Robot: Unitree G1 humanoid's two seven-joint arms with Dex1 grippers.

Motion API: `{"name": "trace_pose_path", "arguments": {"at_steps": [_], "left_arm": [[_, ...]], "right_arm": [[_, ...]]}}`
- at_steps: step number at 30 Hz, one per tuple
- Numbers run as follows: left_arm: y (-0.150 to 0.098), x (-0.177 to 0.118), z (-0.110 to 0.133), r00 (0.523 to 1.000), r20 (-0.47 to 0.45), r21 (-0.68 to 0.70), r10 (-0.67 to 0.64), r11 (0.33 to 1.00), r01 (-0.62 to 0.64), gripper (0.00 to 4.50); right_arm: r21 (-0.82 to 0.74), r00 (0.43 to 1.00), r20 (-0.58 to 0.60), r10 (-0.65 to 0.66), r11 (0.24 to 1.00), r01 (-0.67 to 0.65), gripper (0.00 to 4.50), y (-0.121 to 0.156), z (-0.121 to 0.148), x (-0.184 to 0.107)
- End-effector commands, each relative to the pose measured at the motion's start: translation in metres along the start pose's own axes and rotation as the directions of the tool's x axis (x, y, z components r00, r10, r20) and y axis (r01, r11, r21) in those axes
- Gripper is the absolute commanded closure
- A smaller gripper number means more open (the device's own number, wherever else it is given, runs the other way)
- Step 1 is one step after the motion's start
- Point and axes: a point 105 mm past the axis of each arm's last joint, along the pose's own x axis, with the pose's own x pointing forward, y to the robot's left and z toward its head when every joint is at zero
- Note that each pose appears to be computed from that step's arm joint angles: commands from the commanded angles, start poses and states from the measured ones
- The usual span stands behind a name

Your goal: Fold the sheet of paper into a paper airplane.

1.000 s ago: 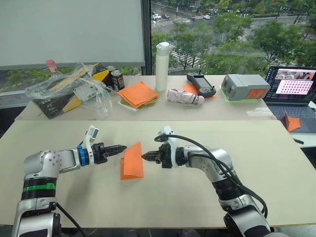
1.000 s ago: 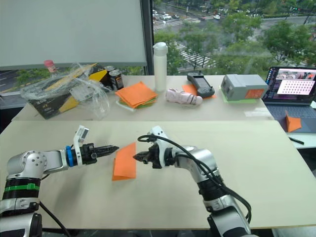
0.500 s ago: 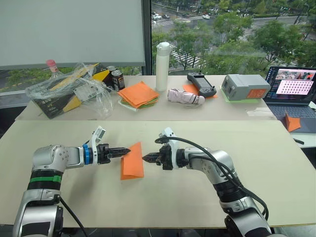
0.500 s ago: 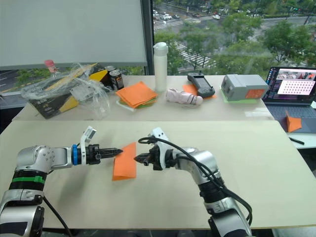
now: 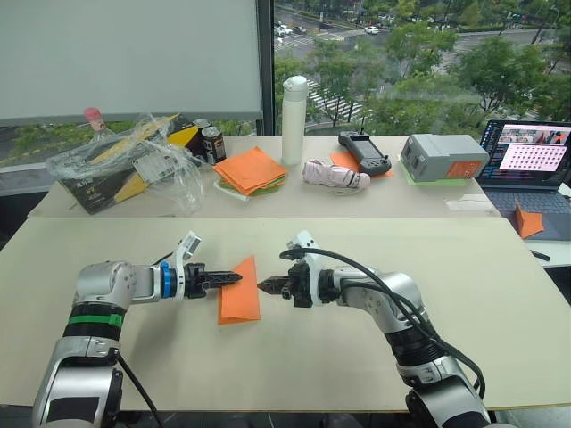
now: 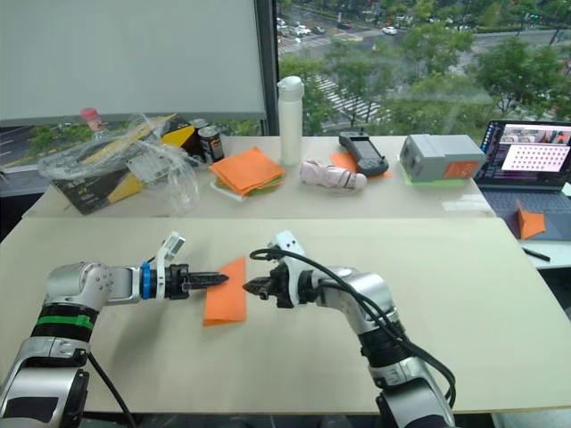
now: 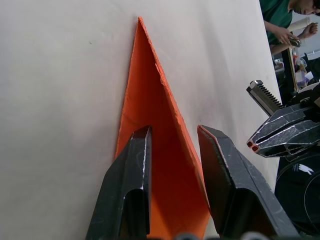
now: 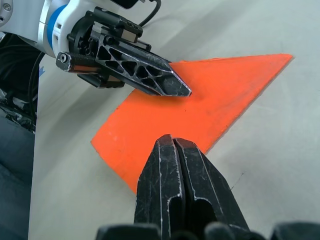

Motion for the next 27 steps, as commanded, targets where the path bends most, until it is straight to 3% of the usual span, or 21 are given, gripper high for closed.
{"name": "trace_pose_path", "arguments": {"at_steps": [1, 6, 11, 21, 27], "left_arm": [[-0.006, 0.000, 0.012, 1.000, 0.026, 0.035, -0.005, 0.999, 0.004, 2.98], [-0.005, 0.001, 0.013, 0.999, 0.034, 0.034, -0.004, 0.999, 0.003, 2.98], [-0.004, 0.004, 0.009, 0.999, 0.032, 0.023, -0.002, 1.000, 0.001, 4.47], [-0.007, 0.008, 0.011, 0.997, 0.075, 0.005, 0.003, 1.000, -0.003, 4.47], [-0.016, 0.015, 0.023, 0.977, 0.211, -0.034, 0.028, 0.999, -0.022, 4.47]], "right_arm": [[-0.027, 0.999, 0.039, 0.030, 0.999, -0.029, 4.50, 0.009, 0.010, -0.003], [-0.028, 0.999, 0.038, 0.027, 0.999, -0.026, 4.50, 0.009, 0.010, -0.003], [-0.029, 0.999, 0.039, 0.026, 0.999, -0.025, 4.50, 0.009, 0.011, -0.003], [-0.029, 0.999, 0.044, 0.023, 0.999, -0.021, 4.50, 0.009, 0.012, -0.003], [-0.017, 0.995, 0.095, -0.021, 1.000, 0.022, 4.50, 0.001, 0.021, -0.002]]}}
